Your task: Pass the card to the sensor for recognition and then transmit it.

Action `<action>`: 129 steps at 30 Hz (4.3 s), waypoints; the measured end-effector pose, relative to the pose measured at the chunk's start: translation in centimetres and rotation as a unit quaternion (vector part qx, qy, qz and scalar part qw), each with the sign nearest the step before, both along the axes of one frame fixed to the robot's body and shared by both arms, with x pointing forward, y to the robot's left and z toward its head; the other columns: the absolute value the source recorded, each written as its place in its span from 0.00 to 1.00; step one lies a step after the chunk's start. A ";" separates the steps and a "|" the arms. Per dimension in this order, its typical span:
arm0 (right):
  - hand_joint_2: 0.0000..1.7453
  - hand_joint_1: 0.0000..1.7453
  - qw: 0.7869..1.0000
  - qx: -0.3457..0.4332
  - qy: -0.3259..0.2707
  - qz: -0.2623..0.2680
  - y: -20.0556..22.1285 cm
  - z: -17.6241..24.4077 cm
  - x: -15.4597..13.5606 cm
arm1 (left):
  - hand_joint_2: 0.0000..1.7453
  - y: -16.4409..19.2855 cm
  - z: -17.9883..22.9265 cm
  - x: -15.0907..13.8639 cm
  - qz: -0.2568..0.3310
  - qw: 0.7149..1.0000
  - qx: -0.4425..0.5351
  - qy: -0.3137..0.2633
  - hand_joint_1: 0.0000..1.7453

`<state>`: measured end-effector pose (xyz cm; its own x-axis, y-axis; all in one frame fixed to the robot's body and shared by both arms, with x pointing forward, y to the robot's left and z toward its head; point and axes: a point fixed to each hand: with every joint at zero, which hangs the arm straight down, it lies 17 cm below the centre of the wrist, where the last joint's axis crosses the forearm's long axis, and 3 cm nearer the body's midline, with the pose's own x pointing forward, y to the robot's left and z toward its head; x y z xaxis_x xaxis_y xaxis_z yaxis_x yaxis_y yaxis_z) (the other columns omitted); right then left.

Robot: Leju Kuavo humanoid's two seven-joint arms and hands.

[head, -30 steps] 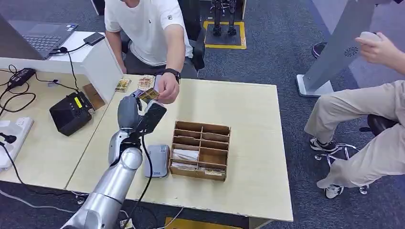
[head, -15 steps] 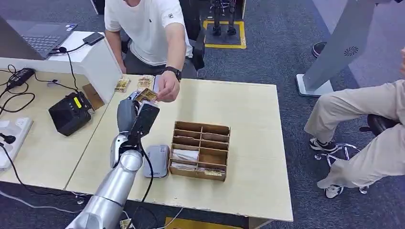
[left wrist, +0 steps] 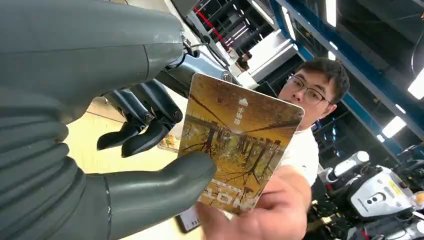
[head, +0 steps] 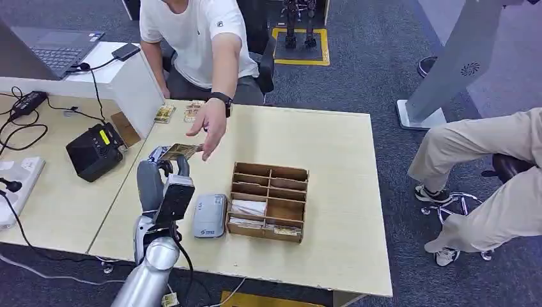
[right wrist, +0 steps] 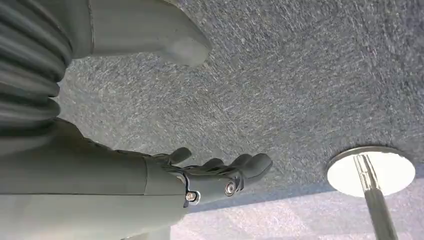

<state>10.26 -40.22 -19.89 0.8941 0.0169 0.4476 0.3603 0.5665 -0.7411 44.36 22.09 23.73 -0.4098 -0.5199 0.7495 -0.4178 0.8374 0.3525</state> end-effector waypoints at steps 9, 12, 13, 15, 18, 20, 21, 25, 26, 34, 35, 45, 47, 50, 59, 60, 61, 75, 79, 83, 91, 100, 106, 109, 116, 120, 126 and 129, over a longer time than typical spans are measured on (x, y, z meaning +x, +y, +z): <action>1.00 0.00 1.000 -0.007 0.002 -0.003 -0.6 0.3 -0.2 | 1.00 0.1 -0.2 -1.4 0.000 1.000 -0.010 -0.002 1.00; 1.00 0.00 1.000 -0.009 0.002 -0.003 -0.7 0.3 -0.2 | 1.00 0.1 -0.3 -1.6 -0.001 1.000 -0.012 -0.001 1.00; 1.00 0.00 1.000 -0.009 0.003 -0.004 -0.7 0.3 -0.3 | 1.00 0.1 -0.4 -1.6 -0.002 1.000 -0.014 -0.001 1.00; 1.00 0.00 1.000 -0.011 0.003 -0.004 -0.8 0.4 -0.3 | 1.00 0.0 -0.3 -1.7 -0.003 1.000 -0.016 -0.003 1.00; 1.00 0.00 1.000 -0.013 0.007 0.006 -0.8 0.4 -0.1 | 1.00 -0.1 -0.3 -1.6 -0.005 1.000 -0.018 -0.004 1.00; 1.00 0.00 1.000 -0.013 0.011 0.013 -0.7 0.4 0.0 | 1.00 -0.3 -0.3 -1.3 -0.007 1.000 -0.015 -0.001 1.00; 1.00 0.00 1.000 -0.014 0.010 0.016 -0.7 0.4 0.1 | 1.00 -0.4 -0.4 -1.2 -0.008 1.000 -0.014 0.000 1.00; 1.00 0.00 0.999 -0.016 0.015 0.028 -0.6 0.4 0.3 | 1.00 -0.8 -0.6 -0.1 -0.012 1.000 -0.008 0.007 1.00; 1.00 0.00 0.999 -0.016 0.016 0.031 -0.6 0.4 0.4 | 1.00 -0.9 -0.6 0.2 -0.014 1.000 -0.006 0.008 1.00; 1.00 0.00 0.998 -0.017 0.023 0.047 -0.5 0.3 0.7 | 1.00 -1.4 0.3 2.9 -0.009 1.000 0.006 0.011 1.00; 1.00 0.00 0.998 -0.018 0.023 0.049 -0.4 0.3 0.7 | 1.00 -1.5 0.5 3.2 -0.008 1.000 0.007 0.011 1.00; 1.00 0.00 0.998 -0.018 0.024 0.050 -0.4 0.3 0.7 | 1.00 -2.1 0.9 4.6 -0.005 1.000 0.020 0.014 1.00; 1.00 0.00 0.998 -0.017 0.024 0.050 -0.4 0.3 0.7 | 1.00 -2.2 0.9 4.7 -0.006 1.000 0.022 0.014 1.00; 1.00 0.00 0.998 -0.017 0.021 0.053 -0.3 0.3 0.9 | 1.00 -2.4 0.8 4.8 -0.005 0.999 0.029 0.016 1.00; 1.00 0.00 0.998 -0.015 0.018 0.057 0.0 0.3 1.1 | 1.00 -2.5 0.7 4.9 -0.003 0.999 0.033 0.021 1.00; 1.00 0.00 0.998 -0.014 0.018 0.056 0.0 0.2 1.1 | 1.00 -2.5 0.7 4.9 -0.003 0.999 0.033 0.021 1.00; 1.00 0.00 0.998 -0.013 0.019 0.057 0.1 0.2 1.1 | 1.00 -2.6 0.7 4.9 -0.003 0.999 0.034 0.021 1.00; 1.00 0.00 0.998 -0.011 0.023 0.063 0.3 0.1 1.2 | 1.00 -2.1 1.4 4.4 0.012 0.999 0.038 -0.002 1.00; 1.00 0.00 0.998 -0.011 0.023 0.063 0.3 0.1 1.2 | 1.00 -2.2 1.5 4.3 0.011 0.999 0.042 -0.006 1.00; 1.00 0.00 0.998 -0.011 0.023 0.064 0.3 0.1 1.2 | 1.00 -2.1 1.6 4.2 0.016 0.999 0.043 -0.010 1.00; 1.00 0.00 0.998 -0.011 0.023 0.063 0.3 0.1 1.2 | 1.00 -2.0 1.6 4.3 0.016 0.999 0.039 -0.009 1.00; 1.00 0.00 0.997 -0.012 0.024 0.068 0.3 0.1 1.3 | 1.00 -2.0 1.6 4.2 0.016 0.999 0.038 -0.011 1.00; 1.00 0.00 0.998 -0.012 0.019 0.062 0.3 0.1 1.2 | 1.00 -1.8 1.6 4.2 0.020 0.999 0.035 -0.010 1.00; 1.00 0.00 0.998 -0.012 0.019 0.062 0.3 0.1 1.2 | 1.00 -1.8 1.6 4.2 0.020 0.999 0.034 -0.010 1.00; 1.00 0.00 0.998 -0.011 0.019 0.062 0.3 0.1 1.2 | 1.00 -1.8 1.6 4.2 0.020 0.999 0.033 -0.010 1.00; 1.00 0.00 0.998 -0.011 0.019 0.062 0.4 0.1 1.2 | 1.00 -1.8 1.6 4.2 0.020 0.999 0.033 -0.010 1.00; 1.00 0.00 0.998 -0.009 0.019 0.064 0.5 0.0 1.3 | 1.00 -1.7 1.8 4.1 0.025 0.999 0.041 -0.015 1.00; 1.00 0.00 0.998 -0.008 0.018 0.065 0.6 0.0 1.4 | 1.00 -1.7 1.8 4.1 0.028 0.999 0.043 -0.016 1.00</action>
<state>11.68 -39.63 -19.89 0.8997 0.1406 0.4132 0.2569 0.5947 -0.7618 48.47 20.41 25.56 -0.4010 -0.6039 0.6888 -0.4747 0.7801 0.4076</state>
